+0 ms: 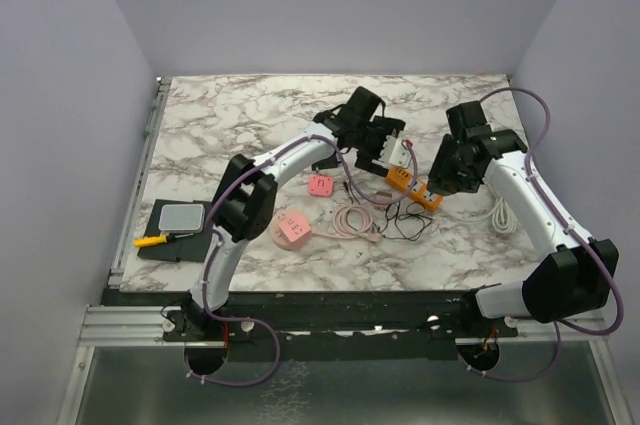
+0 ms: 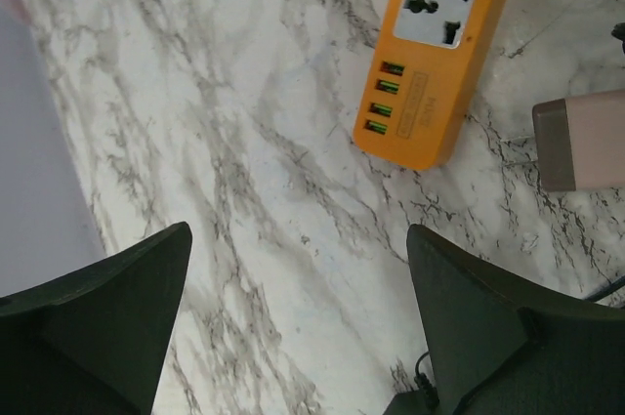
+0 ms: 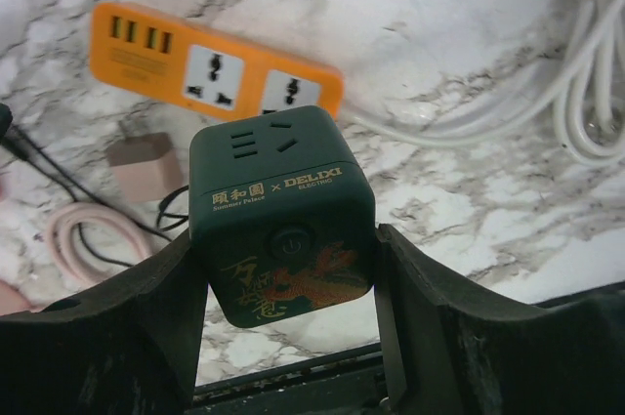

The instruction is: Insert the plug

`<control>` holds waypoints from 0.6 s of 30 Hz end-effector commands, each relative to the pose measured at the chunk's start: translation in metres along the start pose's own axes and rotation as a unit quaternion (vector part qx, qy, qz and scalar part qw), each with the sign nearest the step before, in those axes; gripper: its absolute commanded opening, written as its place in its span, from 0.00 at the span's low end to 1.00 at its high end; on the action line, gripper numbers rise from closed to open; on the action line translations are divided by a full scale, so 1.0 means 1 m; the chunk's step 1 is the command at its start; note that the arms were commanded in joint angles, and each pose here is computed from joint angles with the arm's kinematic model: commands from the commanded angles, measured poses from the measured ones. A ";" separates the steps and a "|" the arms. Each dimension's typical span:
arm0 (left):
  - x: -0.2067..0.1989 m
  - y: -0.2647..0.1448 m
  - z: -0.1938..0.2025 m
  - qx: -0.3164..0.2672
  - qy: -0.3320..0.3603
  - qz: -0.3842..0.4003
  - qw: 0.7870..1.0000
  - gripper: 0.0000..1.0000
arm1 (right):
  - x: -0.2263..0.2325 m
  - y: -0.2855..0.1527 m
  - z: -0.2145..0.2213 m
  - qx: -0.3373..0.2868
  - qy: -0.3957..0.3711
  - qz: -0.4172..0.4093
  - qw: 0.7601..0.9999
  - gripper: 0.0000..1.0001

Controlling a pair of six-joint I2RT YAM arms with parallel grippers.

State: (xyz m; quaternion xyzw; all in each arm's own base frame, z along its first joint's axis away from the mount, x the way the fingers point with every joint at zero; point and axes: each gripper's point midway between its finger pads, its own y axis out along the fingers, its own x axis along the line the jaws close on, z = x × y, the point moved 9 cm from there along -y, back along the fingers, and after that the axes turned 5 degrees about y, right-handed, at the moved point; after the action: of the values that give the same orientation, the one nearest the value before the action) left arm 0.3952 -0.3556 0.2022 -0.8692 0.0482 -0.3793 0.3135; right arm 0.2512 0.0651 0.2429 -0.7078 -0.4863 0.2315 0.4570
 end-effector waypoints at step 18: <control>-0.039 0.089 0.009 -0.058 0.022 0.163 0.985 0.91 | -0.029 0.012 -0.019 -0.013 0.069 0.047 0.996 0.01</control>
State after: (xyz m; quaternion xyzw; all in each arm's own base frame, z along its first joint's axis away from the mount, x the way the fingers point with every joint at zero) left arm 0.3892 -0.3978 0.1284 -0.8408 0.2100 -0.3574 0.3483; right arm 0.2524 0.0298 0.2344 -0.7435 -0.4201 0.2104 0.4758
